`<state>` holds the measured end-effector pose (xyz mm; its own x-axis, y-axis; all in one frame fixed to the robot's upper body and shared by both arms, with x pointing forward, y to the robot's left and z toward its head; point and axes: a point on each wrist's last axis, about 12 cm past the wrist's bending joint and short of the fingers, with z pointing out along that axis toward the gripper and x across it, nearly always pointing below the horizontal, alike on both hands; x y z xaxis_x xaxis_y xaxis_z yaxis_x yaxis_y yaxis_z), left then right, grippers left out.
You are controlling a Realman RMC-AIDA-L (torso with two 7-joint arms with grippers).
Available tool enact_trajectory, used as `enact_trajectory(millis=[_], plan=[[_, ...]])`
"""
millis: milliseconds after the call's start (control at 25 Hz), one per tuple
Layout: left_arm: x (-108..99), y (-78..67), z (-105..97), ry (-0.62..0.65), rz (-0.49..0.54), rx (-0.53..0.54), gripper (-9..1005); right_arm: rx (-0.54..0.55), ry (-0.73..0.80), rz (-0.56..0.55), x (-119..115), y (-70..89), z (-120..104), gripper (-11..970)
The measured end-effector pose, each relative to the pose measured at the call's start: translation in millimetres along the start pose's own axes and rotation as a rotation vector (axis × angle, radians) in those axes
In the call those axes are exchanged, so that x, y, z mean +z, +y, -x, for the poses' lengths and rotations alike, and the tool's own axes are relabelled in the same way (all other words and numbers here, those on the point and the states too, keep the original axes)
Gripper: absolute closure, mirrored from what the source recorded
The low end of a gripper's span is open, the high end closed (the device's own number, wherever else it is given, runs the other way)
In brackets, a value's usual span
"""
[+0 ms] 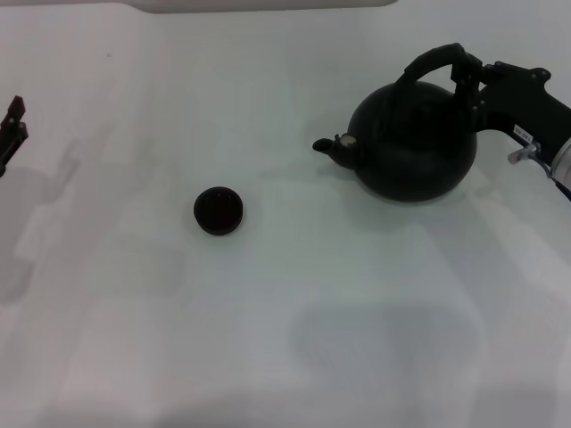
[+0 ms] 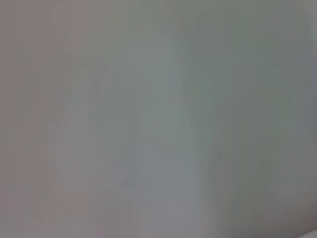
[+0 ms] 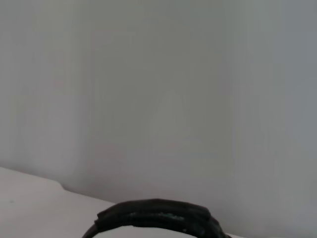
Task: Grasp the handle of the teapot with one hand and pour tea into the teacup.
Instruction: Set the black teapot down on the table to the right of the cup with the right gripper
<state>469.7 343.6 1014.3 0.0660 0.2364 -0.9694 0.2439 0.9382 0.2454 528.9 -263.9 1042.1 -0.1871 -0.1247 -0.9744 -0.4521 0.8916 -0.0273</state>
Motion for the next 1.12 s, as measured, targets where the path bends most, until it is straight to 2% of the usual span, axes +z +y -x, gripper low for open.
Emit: enact_trajectory(millis=[1120], plan=[[0.0,-1.0,0.9,-0.009,-0.003,-0.001,199,-0.011,0.002,0.019,-1.7,3.1,-3.0,849]])
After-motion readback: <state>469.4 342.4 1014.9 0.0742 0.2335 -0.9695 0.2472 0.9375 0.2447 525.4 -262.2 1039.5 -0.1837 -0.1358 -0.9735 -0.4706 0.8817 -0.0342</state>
